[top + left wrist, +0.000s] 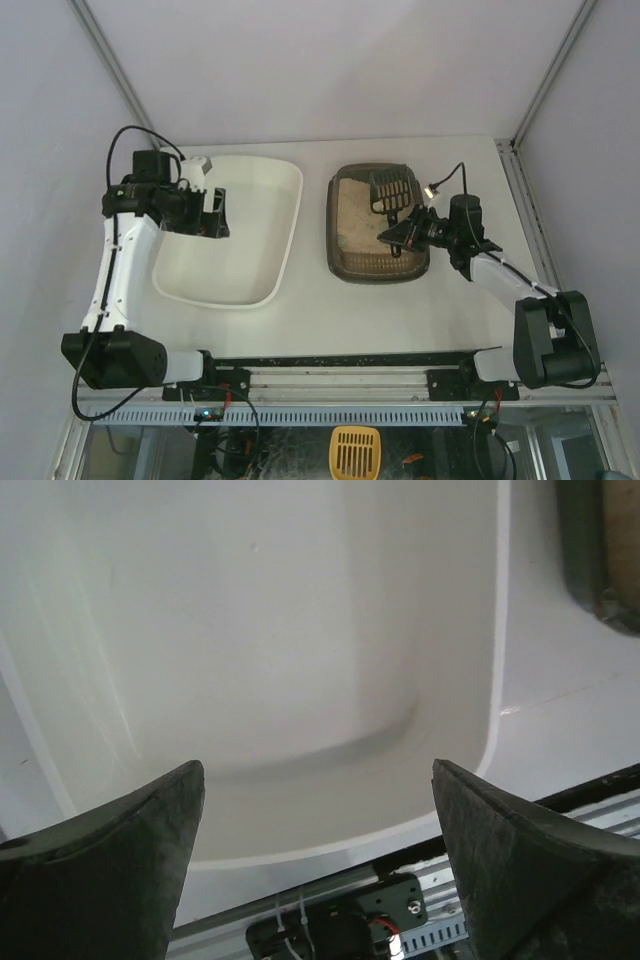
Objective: Clean the litter box
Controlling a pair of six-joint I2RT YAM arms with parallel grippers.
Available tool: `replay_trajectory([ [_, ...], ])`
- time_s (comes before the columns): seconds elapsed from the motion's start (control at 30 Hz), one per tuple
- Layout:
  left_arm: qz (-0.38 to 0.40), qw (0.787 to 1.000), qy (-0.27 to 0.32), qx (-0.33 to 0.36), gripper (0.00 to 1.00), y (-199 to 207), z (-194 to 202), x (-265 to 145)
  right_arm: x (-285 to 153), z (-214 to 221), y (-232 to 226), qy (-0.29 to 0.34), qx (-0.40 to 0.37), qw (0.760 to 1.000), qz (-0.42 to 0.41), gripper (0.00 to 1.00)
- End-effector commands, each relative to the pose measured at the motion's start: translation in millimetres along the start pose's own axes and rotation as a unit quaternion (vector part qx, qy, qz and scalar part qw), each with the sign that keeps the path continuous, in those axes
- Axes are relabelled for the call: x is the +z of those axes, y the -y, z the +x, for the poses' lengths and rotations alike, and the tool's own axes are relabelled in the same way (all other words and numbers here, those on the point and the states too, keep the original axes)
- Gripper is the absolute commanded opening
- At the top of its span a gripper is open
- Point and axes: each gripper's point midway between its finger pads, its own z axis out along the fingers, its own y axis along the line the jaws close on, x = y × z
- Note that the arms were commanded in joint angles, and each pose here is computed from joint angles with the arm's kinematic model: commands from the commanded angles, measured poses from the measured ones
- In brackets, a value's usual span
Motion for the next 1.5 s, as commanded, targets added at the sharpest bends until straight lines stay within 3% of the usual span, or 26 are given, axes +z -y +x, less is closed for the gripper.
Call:
replay_trajectory([
  [0.0,0.111,0.992,0.053,-0.025,0.99,24,-21,-36,-1,-8,-21,0.017,-0.123,0.992,0.037,0.0],
  [0.2,0.125,0.985,0.067,-0.101,0.99,2,-33,-51,31,30,-33,-0.073,-0.215,0.968,0.104,0.0],
  [0.33,0.142,0.976,0.079,-0.145,0.99,-9,-35,-54,52,54,-54,-0.108,-0.221,0.966,0.076,0.0],
  [0.5,0.139,0.972,0.086,-0.17,0.99,-22,-29,-56,77,77,-76,-0.138,-0.244,0.958,0.063,0.0],
  [0.63,0.111,0.973,0.093,-0.182,0.99,-34,-22,-55,95,93,-86,-0.146,-0.283,0.943,0.098,0.0],
  [0.77,0.08,0.976,0.1,-0.176,0.99,-42,-15,-57,111,110,-93,-0.153,-0.357,0.909,0.151,0.0],
  [1.0,0.028,0.982,0.111,-0.151,0.99,-54,-13,-68,134,137,-93,-0.165,-0.422,0.867,0.207,0.0],
  [1.1,0.009,0.983,0.119,-0.139,0.99,-56,-12,-75,140,143,-92,-0.155,-0.481,0.825,0.252,0.0],
  [1.3,0.0,0.983,0.132,-0.126,0.99,-53,-13,-84,148,150,-95,-0.105,-0.603,0.717,0.334,0.0],
  [1.47,0.001,0.983,0.131,-0.126,0.99,-52,-12,-84,153,150,-92,-0.101,-0.612,0.705,0.343,0.0],
])
